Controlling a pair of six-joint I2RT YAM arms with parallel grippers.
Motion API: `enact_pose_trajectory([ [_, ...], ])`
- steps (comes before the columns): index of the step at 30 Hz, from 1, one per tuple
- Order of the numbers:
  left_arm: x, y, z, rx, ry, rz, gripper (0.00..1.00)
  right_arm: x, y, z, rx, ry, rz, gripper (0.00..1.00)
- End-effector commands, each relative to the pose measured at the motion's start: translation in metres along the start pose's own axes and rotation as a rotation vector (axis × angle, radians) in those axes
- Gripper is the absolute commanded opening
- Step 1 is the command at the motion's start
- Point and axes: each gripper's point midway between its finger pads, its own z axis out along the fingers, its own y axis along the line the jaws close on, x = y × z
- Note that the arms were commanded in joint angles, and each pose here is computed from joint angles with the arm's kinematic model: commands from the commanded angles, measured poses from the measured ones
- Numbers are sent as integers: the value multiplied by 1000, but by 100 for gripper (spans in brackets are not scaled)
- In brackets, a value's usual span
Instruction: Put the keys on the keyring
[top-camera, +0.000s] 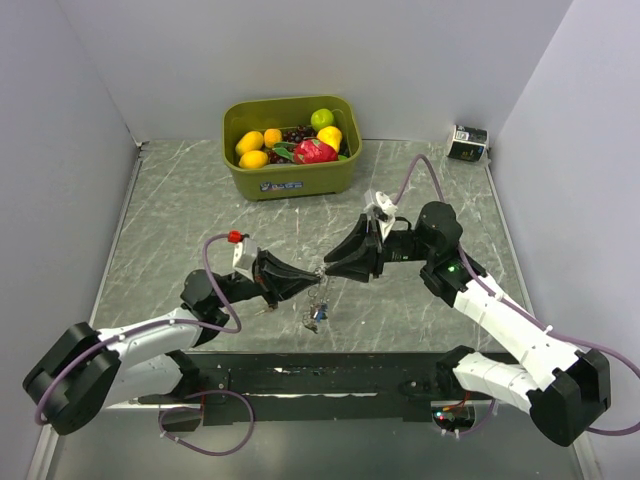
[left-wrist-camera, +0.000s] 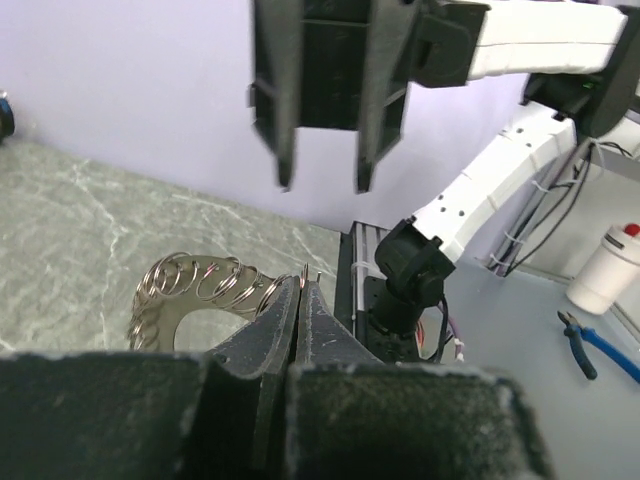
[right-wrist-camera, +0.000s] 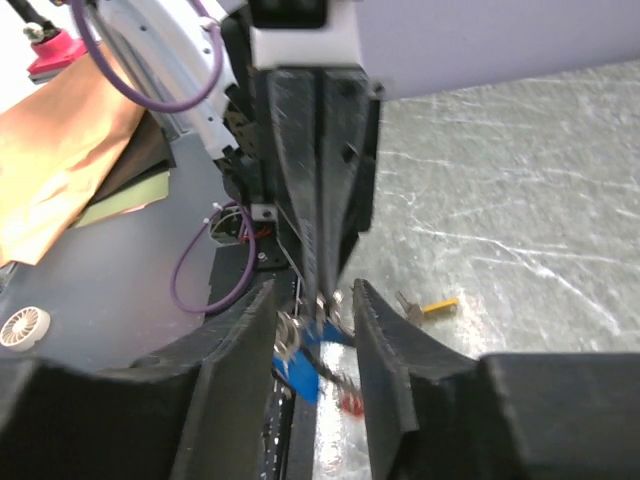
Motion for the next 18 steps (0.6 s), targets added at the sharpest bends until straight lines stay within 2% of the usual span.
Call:
enact_pose_trajectory([
  [1,-84,-36,4,112,-343,185,1,-17,14,-1,-44,-33,-67,35],
  [5,-88,-33,7,84,-370,181,1,-14,12,-4,-2,-38,-65,34],
  [12,-102,-30,1,22,-457,179,1,-7,4,-8,71,-49,-47,46],
  [18,-105,-35,-2,32,-486,181,1,3,0,-5,63,-42,-13,50],
])
